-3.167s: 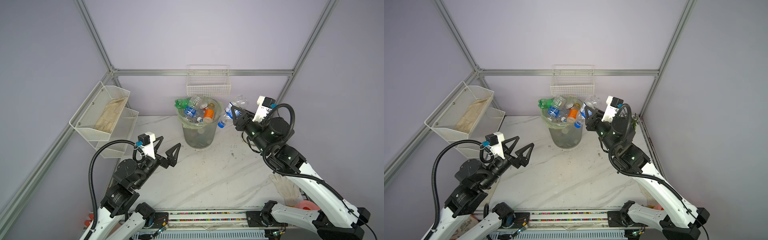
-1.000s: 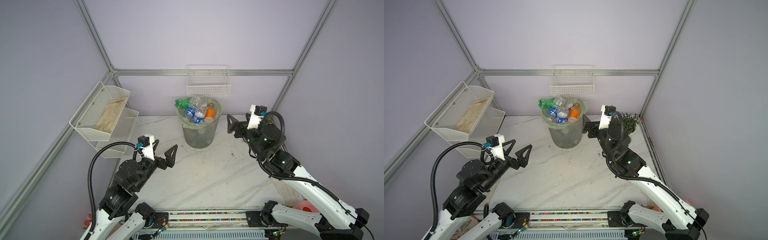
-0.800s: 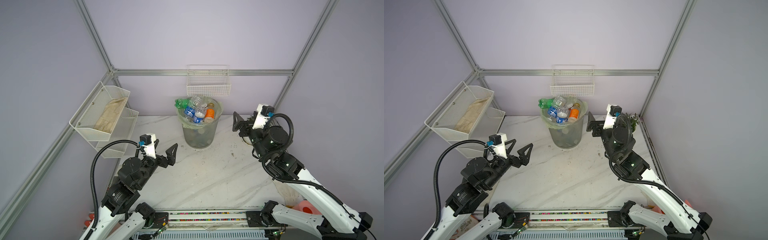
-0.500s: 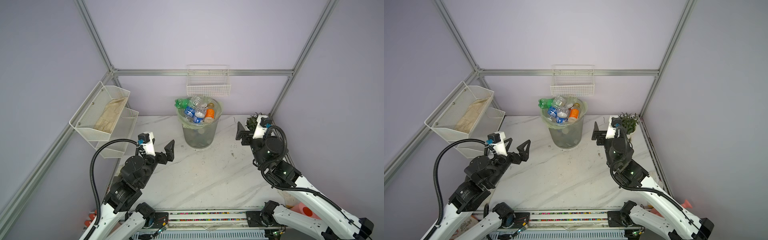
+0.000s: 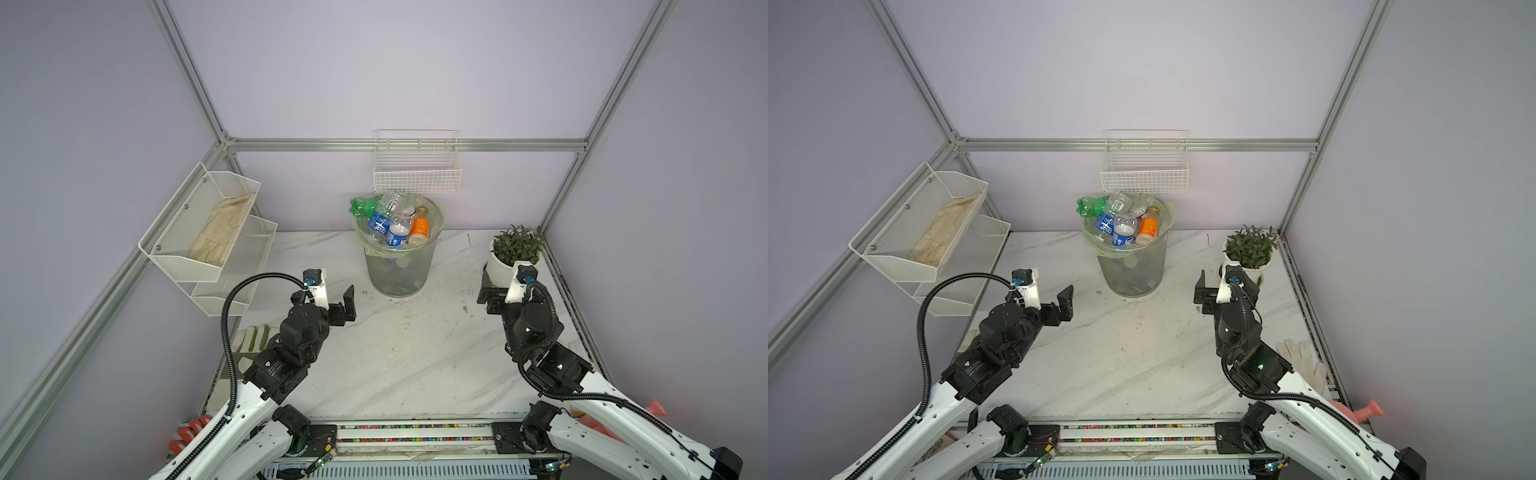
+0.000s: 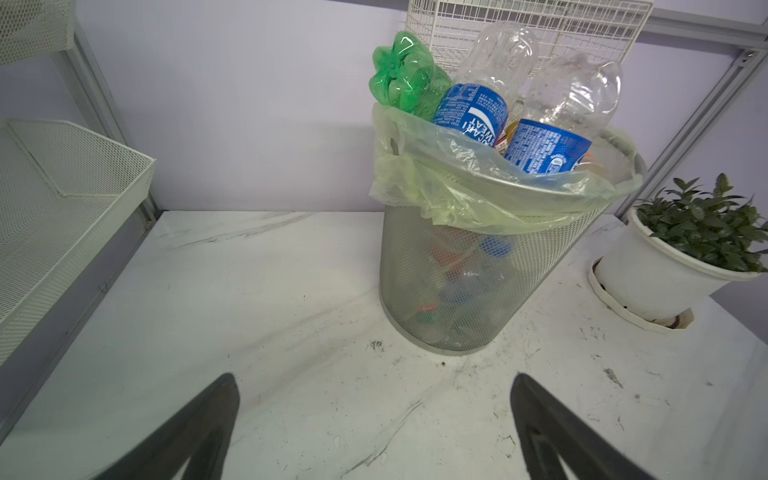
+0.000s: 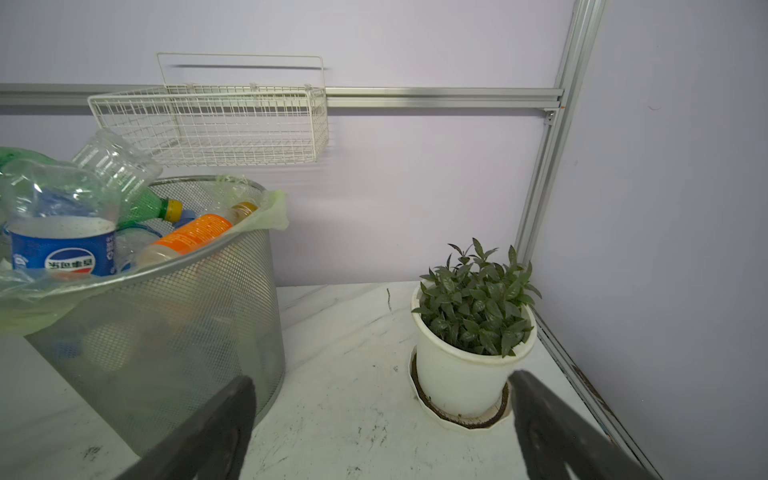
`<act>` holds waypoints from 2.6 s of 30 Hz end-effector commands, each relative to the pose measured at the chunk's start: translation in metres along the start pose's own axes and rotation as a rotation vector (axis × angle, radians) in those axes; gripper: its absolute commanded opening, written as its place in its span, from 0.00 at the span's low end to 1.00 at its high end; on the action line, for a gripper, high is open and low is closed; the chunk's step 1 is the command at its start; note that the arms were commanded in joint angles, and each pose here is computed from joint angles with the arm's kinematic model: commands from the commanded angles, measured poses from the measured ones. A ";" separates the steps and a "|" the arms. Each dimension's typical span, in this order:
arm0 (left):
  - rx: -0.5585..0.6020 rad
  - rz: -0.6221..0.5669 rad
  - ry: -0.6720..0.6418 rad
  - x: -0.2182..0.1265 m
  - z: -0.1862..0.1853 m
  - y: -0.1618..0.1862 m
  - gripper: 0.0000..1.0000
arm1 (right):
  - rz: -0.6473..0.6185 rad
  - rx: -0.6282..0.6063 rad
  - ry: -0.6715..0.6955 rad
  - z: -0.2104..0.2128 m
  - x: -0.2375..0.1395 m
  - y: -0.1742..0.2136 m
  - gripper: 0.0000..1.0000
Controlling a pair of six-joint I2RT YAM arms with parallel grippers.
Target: Throw the plastic bottles in the bin
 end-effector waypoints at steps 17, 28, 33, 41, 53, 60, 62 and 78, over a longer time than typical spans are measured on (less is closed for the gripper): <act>0.150 0.062 -0.259 0.020 0.037 0.077 1.00 | -0.025 0.060 0.135 -0.057 -0.025 0.076 0.97; 0.166 0.084 -0.377 0.021 0.054 0.100 1.00 | 0.008 -0.017 0.176 -0.059 -0.017 0.109 0.97; 0.186 0.090 -0.418 0.024 0.057 0.099 1.00 | 0.017 -0.021 0.182 -0.058 -0.015 0.116 0.97; 0.227 0.083 -0.490 0.042 0.068 0.094 1.00 | 0.002 -0.005 0.211 -0.061 -0.014 0.118 0.97; 0.241 0.154 -0.569 0.048 0.084 0.139 1.00 | -0.033 0.024 0.240 -0.070 -0.008 0.113 0.97; 0.236 0.129 -0.571 0.050 0.085 0.136 1.00 | -0.044 0.045 0.266 -0.079 0.006 0.113 0.97; 0.228 0.124 -0.582 0.051 0.087 0.135 1.00 | -0.057 0.059 0.274 -0.083 0.010 0.112 0.97; 0.230 0.053 -0.619 0.075 0.090 0.122 1.00 | -0.129 0.117 0.349 -0.104 0.049 0.114 0.94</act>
Point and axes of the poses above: each gripper's point midway between its finger pads, its own x axis out along the fingers, its own z axis along the line the jaws close on, y = z × x, the point moved 1 cm from there along -x, back along the fingers, and after that the axes turned 6 degrees about x, right-handed, at the moved point
